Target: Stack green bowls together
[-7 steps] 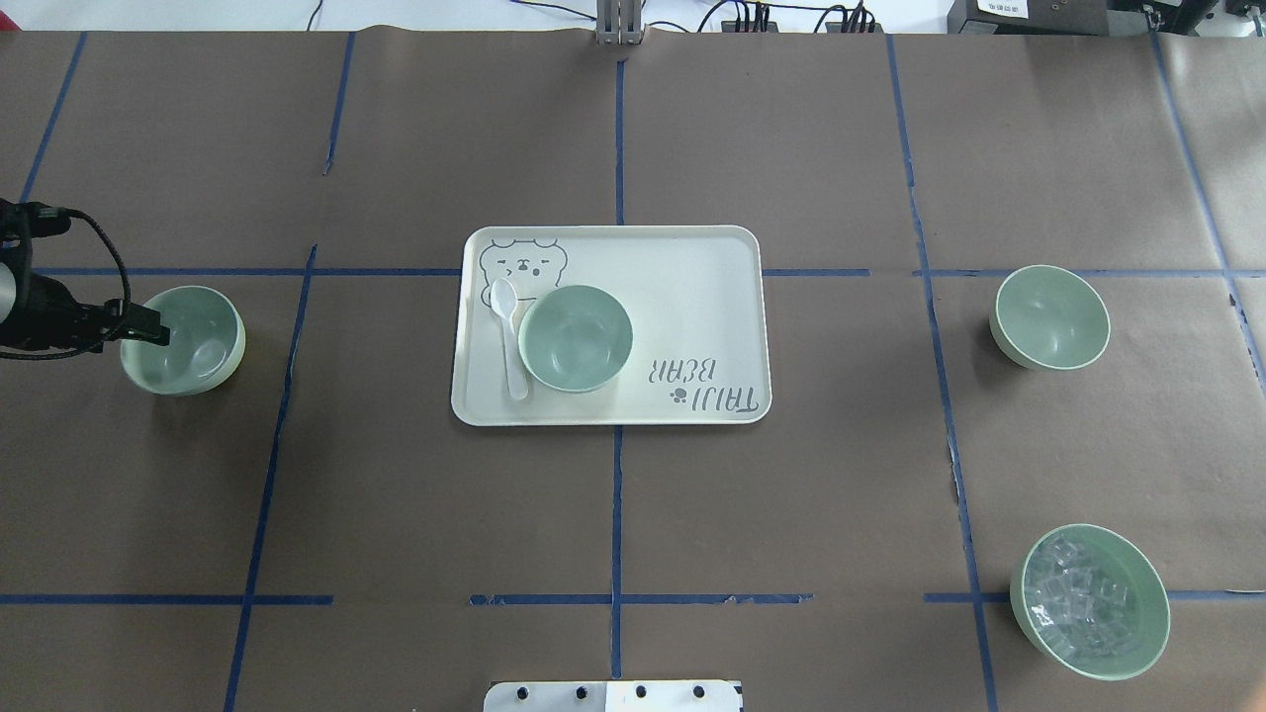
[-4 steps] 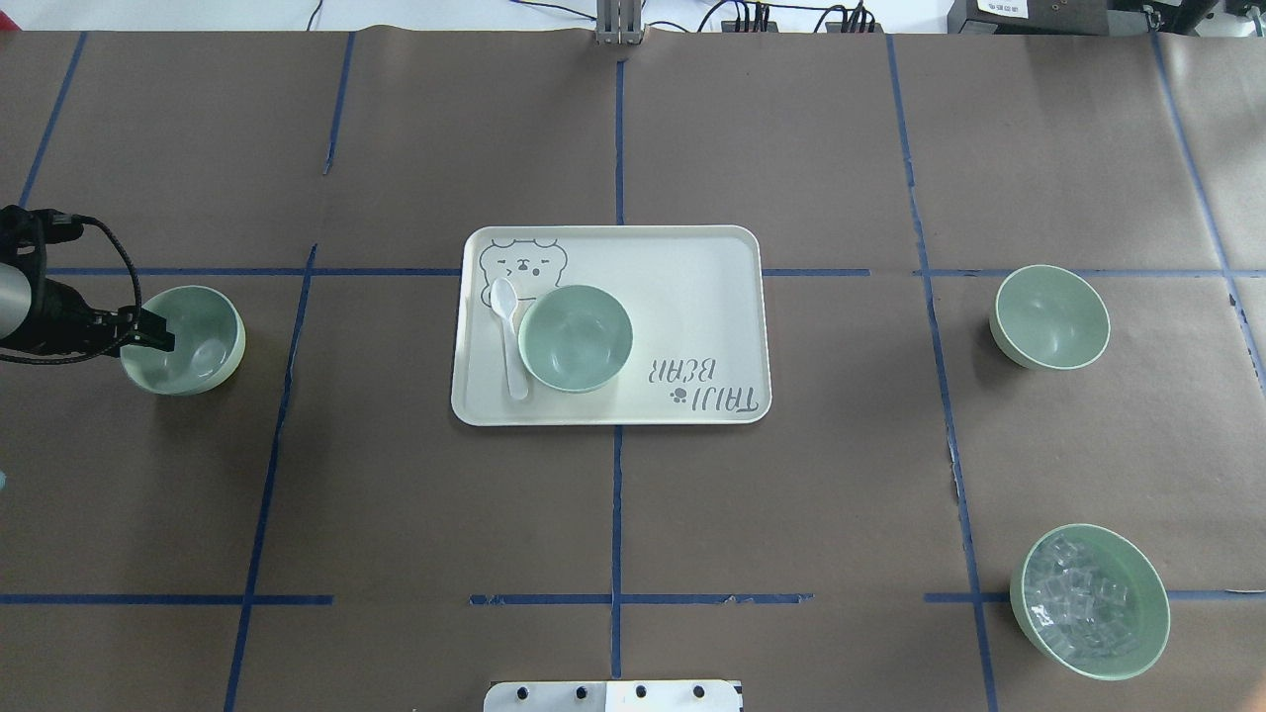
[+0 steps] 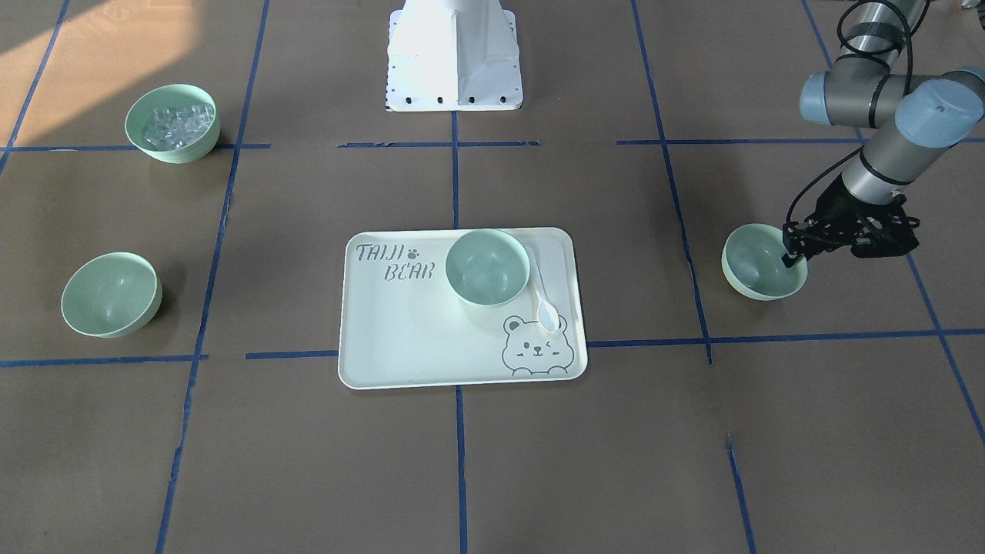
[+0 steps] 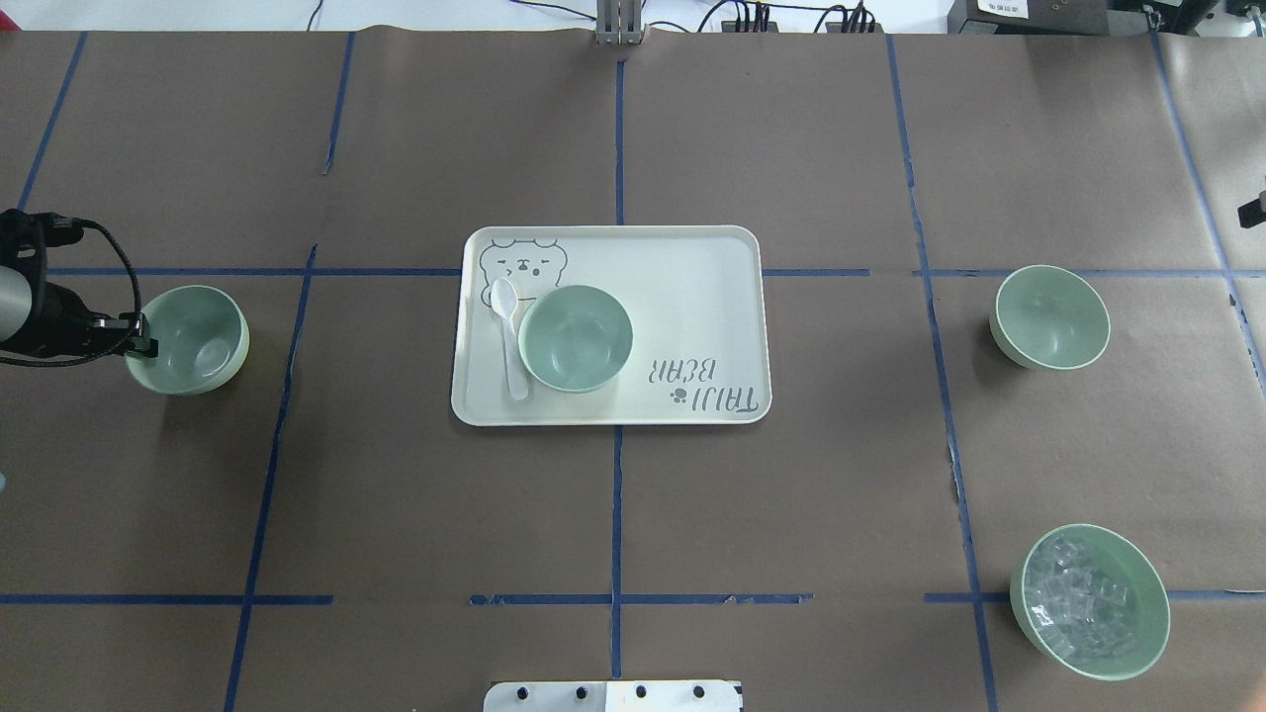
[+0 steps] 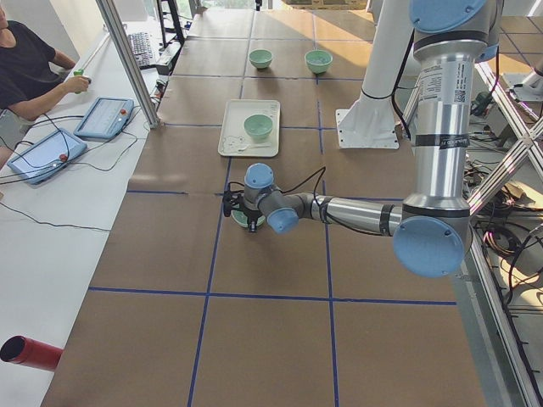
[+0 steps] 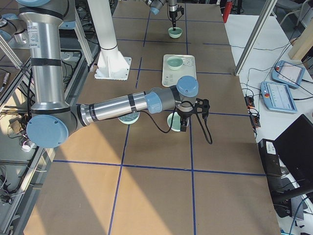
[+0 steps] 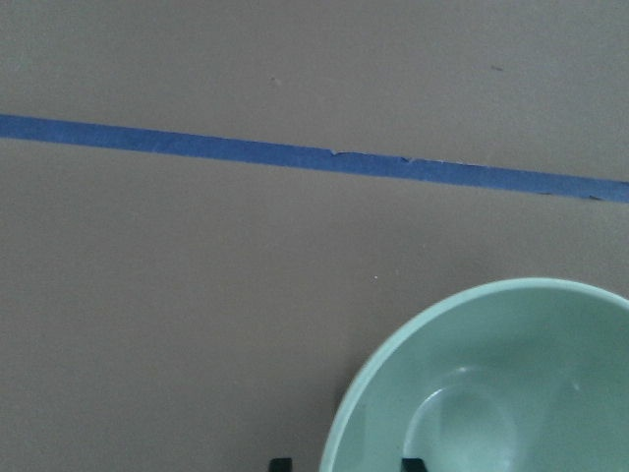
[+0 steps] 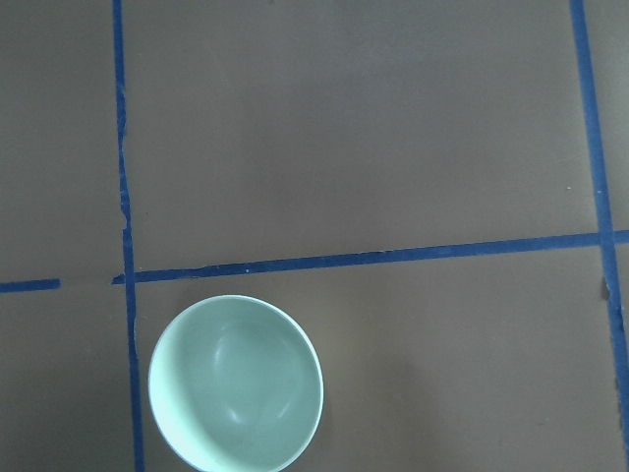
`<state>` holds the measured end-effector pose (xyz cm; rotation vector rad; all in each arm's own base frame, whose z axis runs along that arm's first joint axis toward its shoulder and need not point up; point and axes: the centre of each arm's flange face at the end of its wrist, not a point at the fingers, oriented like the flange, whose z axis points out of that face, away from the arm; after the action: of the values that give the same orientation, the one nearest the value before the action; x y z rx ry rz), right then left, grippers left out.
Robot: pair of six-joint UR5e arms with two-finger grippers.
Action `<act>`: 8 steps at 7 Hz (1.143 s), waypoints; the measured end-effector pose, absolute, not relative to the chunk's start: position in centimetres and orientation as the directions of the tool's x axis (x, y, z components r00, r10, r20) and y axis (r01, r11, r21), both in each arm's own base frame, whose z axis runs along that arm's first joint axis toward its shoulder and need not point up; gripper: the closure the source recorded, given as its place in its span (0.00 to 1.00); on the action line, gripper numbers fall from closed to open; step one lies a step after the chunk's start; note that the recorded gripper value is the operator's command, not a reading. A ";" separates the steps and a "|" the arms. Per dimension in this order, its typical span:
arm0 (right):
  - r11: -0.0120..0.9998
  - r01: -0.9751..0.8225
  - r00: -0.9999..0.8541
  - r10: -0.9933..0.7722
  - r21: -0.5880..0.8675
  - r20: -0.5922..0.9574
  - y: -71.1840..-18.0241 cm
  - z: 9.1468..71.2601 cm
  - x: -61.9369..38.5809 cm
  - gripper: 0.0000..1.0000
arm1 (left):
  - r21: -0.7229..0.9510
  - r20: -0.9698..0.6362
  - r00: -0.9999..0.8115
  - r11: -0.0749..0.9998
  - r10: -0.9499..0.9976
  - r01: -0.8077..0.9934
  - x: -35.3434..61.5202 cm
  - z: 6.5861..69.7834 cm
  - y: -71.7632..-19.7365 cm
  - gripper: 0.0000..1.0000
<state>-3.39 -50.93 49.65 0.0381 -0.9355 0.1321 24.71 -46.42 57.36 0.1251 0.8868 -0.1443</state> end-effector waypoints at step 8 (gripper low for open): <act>0.994 -0.098 0.665 0.022 0.058 0.747 -49.3 54.5 -16.5 0.00 | -0.085 -0.852 0.495 0.977 -0.173 0.195 22.0 44.7 -47.3 1.00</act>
<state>-16.55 -49.32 54.52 0.0958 -0.8409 0.0680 21.95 -47.31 44.65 0.0234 1.0292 -0.2232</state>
